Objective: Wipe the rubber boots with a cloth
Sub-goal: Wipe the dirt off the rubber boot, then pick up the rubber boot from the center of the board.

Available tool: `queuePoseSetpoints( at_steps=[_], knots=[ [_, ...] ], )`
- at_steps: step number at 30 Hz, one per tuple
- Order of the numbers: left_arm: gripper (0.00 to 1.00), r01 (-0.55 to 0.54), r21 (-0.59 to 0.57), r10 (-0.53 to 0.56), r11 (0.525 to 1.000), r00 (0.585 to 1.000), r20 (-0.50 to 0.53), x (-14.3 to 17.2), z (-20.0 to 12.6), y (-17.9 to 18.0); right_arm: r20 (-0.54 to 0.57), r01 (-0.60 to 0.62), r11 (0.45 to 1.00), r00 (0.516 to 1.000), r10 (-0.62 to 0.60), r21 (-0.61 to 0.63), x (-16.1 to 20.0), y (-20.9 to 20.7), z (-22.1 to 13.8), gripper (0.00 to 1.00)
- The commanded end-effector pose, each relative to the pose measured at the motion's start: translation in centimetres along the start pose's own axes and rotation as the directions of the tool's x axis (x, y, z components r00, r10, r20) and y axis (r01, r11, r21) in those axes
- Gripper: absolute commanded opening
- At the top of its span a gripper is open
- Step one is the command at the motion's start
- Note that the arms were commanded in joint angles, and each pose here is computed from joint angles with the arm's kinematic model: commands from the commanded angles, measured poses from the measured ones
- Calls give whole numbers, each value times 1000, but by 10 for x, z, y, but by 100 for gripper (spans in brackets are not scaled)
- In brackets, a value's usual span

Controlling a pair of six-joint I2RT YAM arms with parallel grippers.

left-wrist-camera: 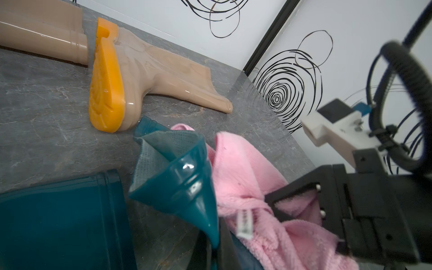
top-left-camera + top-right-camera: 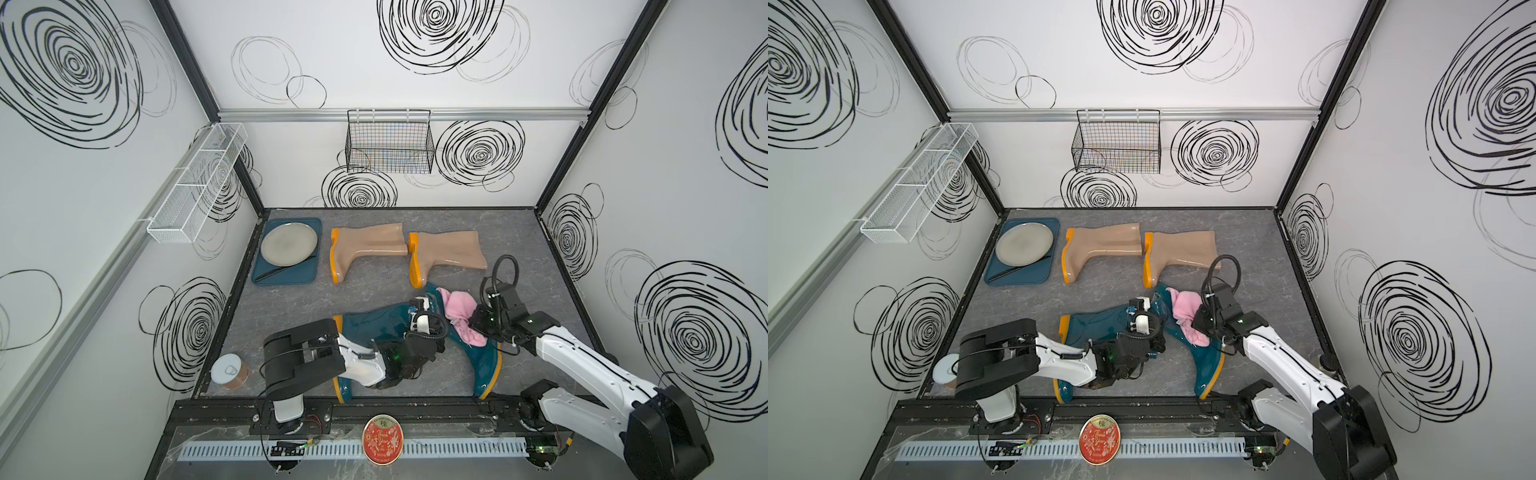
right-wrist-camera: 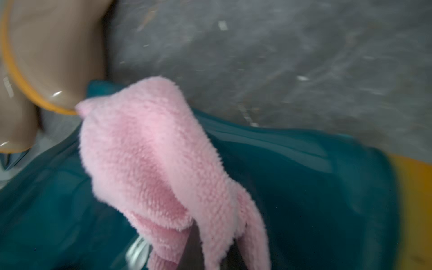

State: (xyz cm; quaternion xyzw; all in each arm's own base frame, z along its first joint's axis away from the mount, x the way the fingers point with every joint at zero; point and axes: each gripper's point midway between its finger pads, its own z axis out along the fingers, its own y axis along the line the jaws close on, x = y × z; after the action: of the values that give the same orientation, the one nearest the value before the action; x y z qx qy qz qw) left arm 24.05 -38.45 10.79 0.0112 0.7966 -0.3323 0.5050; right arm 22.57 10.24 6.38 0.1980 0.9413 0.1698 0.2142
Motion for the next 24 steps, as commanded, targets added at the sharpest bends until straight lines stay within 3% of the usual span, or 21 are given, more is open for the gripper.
queuePoseSetpoints(
  at_steps=[1,4,6,11,16,20,24],
  knots=[
    [0,52,59,-54,997,997,47,-16,3,-19,105,-47,989,994,32,142,-19,-46,-17,0],
    [0,50,65,-54,997,997,60,-24,1,-23,110,-119,989,988,109,85,-31,-51,-18,0],
    [0,43,68,-48,997,996,74,-32,-1,-27,110,-164,980,982,152,112,-38,-59,-23,0],
    [0,30,101,-43,994,990,133,-63,-12,-50,190,-244,963,957,220,116,-71,-66,-57,0],
    [0,-10,160,-22,987,980,197,-96,-21,-90,298,-297,954,915,271,46,-102,-68,-109,0],
    [0,-28,215,-21,976,975,223,-119,-24,-121,318,-303,951,897,307,-62,-108,-40,-152,0],
    [0,-84,256,17,963,966,256,-138,-25,-155,443,-301,949,841,312,-97,-106,-33,-201,0]
  ],
)
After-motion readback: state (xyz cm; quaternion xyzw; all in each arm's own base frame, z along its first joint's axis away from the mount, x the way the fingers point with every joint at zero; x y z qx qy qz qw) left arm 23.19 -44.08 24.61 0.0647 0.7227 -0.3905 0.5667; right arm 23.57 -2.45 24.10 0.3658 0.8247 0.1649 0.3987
